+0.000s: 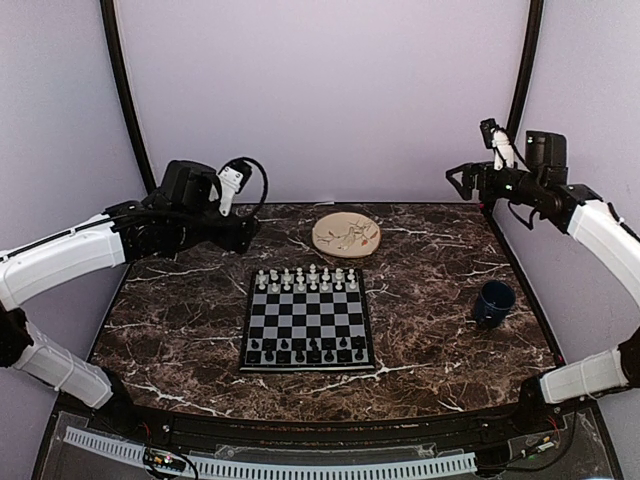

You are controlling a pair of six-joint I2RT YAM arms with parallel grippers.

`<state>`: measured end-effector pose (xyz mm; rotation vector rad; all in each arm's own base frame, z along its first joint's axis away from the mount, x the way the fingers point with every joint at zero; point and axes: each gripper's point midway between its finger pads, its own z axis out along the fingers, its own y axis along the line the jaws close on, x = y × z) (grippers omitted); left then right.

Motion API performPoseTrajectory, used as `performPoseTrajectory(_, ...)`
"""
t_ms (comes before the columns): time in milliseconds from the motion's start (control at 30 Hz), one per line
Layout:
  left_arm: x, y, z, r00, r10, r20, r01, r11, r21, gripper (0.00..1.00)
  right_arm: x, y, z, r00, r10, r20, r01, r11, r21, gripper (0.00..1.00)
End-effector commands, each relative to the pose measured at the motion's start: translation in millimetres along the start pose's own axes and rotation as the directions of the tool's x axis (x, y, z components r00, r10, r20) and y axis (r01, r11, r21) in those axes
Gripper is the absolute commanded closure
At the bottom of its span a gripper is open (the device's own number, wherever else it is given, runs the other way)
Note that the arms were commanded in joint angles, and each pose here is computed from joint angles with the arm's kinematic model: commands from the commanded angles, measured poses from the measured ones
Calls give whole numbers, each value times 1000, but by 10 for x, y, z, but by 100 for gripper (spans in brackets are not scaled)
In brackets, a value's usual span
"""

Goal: Set up the chess pieces on the board
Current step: Reset both arms

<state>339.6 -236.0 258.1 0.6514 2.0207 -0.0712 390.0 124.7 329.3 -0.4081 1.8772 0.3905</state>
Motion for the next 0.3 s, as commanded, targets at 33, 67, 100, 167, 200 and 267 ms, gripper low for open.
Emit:
performPoseTrajectory(33, -243, 633, -109, 953, -216, 211, 257, 948, -190, 1, -290, -197, -236, 992, 50, 118, -66, 989, 136, 0)
performPoseTrajectory(67, -198, 662, -87, 941, -265, 211, 302, 939, -167, 1, -262, -210, -240, 992, 46, 119, -64, 988, 144, 0)
performPoseTrajectory(100, -163, 659, -72, 936, -283, 208, 317, 936, -152, 1, -198, -224, -233, 993, 46, 112, -62, 987, 150, 0)
performPoseTrajectory(167, -67, 766, -45, 937, -286, 201, 322, 930, -178, 1, -49, -253, -204, 994, 48, 96, -62, 987, 150, 0)
performPoseTrajectory(200, -39, 776, -37, 940, -279, 198, 316, 930, -188, 1, -8, -268, -199, 994, 55, 92, -68, 987, 146, 0)
performPoseTrajectory(267, 17, 794, -18, 946, -265, 186, 301, 931, -206, 1, 38, -311, -213, 993, 72, 94, -85, 986, 142, 0)
